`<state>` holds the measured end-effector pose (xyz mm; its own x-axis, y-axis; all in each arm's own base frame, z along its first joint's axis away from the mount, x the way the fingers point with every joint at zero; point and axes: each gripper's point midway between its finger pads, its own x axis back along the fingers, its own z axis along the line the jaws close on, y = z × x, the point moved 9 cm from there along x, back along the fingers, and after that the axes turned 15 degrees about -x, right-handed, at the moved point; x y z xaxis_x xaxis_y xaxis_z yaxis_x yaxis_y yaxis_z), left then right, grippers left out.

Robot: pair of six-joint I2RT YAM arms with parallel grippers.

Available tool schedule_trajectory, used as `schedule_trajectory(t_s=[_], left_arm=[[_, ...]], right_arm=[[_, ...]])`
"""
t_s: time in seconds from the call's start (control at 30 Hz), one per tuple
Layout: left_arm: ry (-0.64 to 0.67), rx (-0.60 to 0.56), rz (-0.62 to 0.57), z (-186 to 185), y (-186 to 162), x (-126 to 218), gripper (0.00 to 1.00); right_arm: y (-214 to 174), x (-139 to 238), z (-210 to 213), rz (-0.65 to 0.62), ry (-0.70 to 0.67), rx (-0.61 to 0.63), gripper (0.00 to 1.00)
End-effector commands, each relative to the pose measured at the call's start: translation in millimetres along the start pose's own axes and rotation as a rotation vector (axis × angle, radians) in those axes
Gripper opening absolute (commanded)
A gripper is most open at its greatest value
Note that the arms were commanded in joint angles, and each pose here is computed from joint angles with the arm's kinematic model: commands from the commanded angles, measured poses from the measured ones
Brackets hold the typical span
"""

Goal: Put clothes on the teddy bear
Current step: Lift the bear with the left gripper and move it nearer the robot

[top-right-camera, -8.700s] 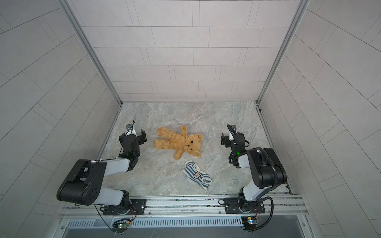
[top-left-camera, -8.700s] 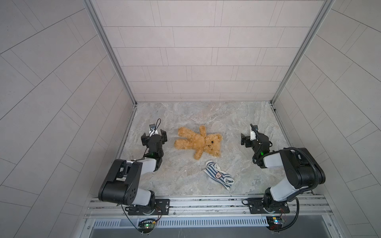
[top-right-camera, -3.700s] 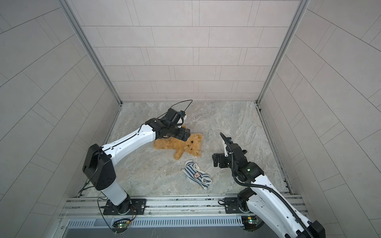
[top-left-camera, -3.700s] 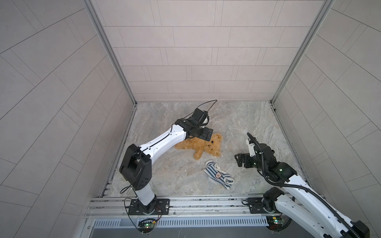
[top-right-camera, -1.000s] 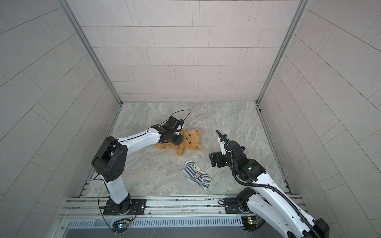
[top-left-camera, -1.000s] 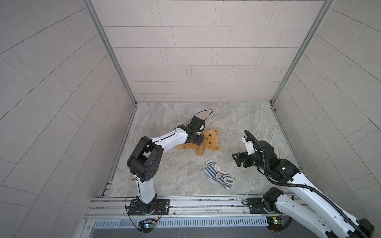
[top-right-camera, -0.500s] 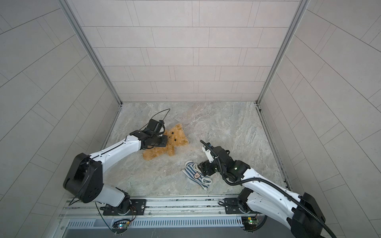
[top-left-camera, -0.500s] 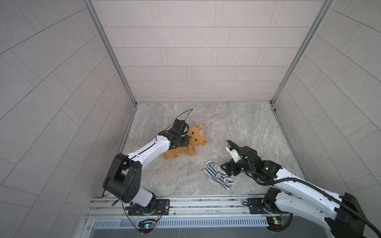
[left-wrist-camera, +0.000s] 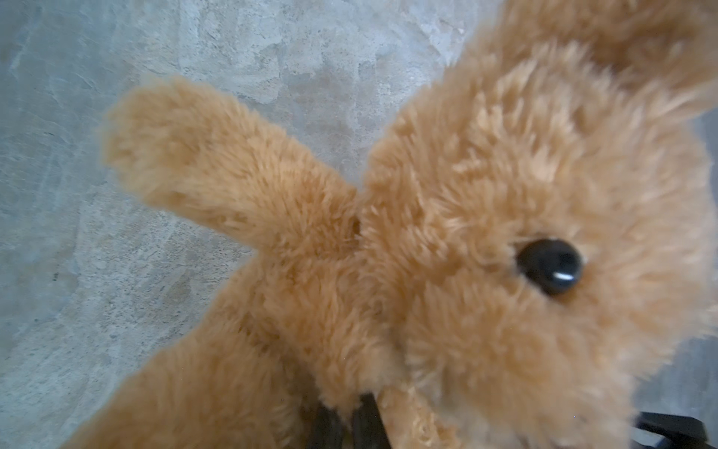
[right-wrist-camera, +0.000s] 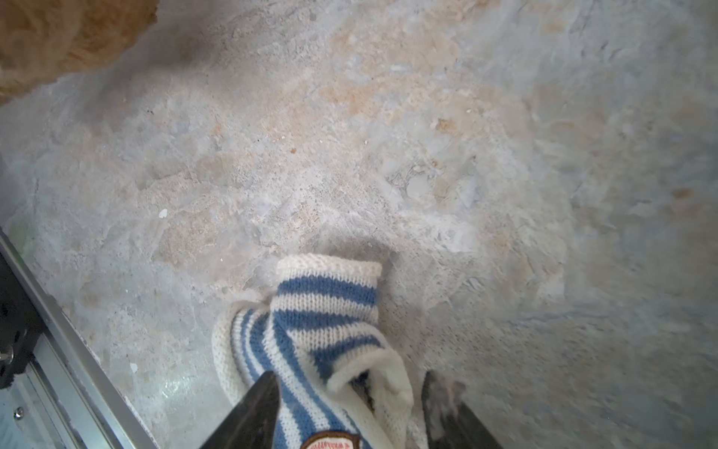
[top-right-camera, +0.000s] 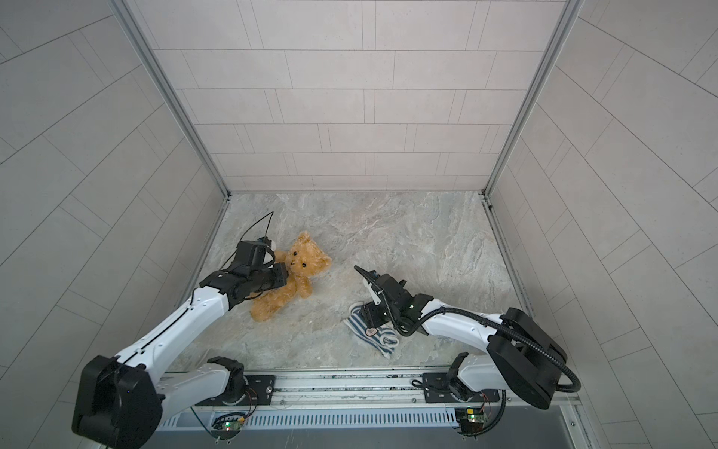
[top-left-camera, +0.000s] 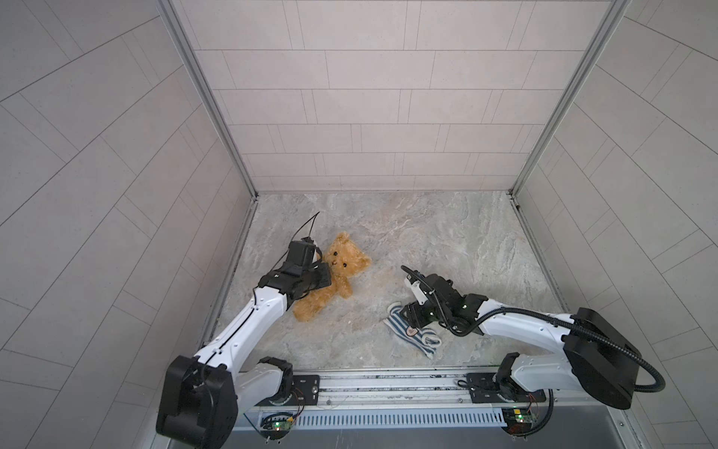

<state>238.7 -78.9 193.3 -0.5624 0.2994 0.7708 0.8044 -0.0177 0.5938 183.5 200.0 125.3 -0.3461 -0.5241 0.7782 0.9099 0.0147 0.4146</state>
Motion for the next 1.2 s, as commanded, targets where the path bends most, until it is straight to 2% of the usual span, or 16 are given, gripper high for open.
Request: schedule_trajectory(t_s=[0.0, 0.07, 0.17, 0.3, 0.5, 0.73, 1.03, 1.17], left_arm=[[-0.043, 0.015, -0.057, -3.0, 2.9, 10.0, 0.00], [-0.040, 0.023, -0.068, -2.7, 2.8, 13.0, 0.00], [-0.042, 0.036, -0.069, -2.2, 0.9, 13.7, 0.00], [-0.029, 0.041, -0.079, -0.7, -3.2, 17.1, 0.00], [-0.020, 0.038, -0.096, -0.6, -4.5, 25.2, 0.00], [-0.010, 0.011, -0.098, -0.8, -7.4, 35.8, 0.00], [-0.046, -0.032, -0.059, -7.3, -22.3, 41.0, 0.00], [-0.050, -0.072, -0.015, -19.0, -37.5, 38.1, 0.00]], right_arm=[[7.5, -4.5, 9.7, -0.031, 0.032, -0.044, 0.52], [4.8, -11.0, 7.5, -0.019, 0.024, -0.062, 0.45], [2.8, -16.9, 8.6, -0.001, 0.044, -0.085, 0.39], [-1.2, -19.7, 6.1, -0.028, 0.031, -0.111, 0.29], [-1.9, -19.2, -1.4, -0.040, -0.046, -0.118, 0.00], [5.6, -16.4, -0.6, -0.082, -0.068, -0.109, 0.00], [45.2, -3.0, -4.1, -0.253, -0.170, -0.085, 0.00], [58.2, -10.3, -18.4, -0.238, -0.191, -0.127, 0.00]])
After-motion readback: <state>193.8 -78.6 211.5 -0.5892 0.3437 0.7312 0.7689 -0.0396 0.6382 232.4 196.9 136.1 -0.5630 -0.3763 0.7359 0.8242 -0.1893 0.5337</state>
